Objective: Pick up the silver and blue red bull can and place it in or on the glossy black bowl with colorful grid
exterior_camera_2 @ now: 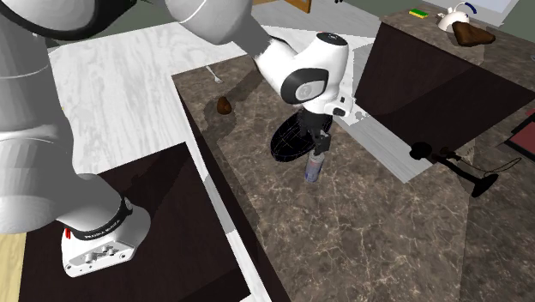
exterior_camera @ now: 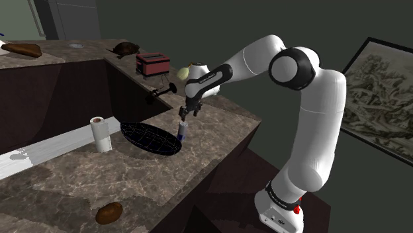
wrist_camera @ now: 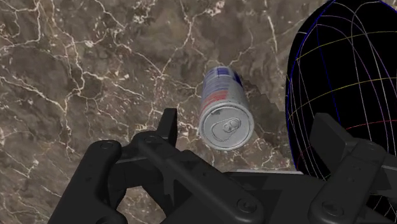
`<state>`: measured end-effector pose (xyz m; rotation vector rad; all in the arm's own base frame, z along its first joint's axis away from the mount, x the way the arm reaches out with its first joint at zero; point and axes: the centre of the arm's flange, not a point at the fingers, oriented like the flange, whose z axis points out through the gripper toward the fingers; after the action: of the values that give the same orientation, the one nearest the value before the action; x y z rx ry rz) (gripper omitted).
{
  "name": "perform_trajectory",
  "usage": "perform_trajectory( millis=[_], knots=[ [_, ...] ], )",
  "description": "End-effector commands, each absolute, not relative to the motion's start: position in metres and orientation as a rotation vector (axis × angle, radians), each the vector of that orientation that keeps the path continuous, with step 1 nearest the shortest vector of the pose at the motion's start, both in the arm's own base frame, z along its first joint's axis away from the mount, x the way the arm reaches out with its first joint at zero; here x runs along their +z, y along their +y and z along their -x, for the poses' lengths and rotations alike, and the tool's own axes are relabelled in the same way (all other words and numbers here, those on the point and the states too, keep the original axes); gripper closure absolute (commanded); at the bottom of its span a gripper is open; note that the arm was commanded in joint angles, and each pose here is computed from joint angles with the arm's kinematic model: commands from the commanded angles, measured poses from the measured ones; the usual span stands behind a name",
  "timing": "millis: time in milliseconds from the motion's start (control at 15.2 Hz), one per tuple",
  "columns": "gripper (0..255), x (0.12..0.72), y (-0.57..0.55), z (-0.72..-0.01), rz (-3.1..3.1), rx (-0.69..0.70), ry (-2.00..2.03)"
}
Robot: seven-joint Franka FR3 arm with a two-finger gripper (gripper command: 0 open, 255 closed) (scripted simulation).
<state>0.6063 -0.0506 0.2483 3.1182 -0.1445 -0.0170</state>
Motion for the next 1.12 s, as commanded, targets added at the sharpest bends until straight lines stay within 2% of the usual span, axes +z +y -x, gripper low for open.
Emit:
perform_trajectory(
  millis=[0,198,660,1056],
  knots=[
    [0,0.228,-0.053,-0.625,-3.119,-0.01,-0.151],
    [0,0.201,-0.059,-0.652,-3.119,-0.001,-0.161],
    [0,0.165,-0.06,-0.652,-3.119,-0.001,-0.161],
    [0,0.161,-0.06,-0.652,-3.119,-0.001,-0.161]
  ],
)
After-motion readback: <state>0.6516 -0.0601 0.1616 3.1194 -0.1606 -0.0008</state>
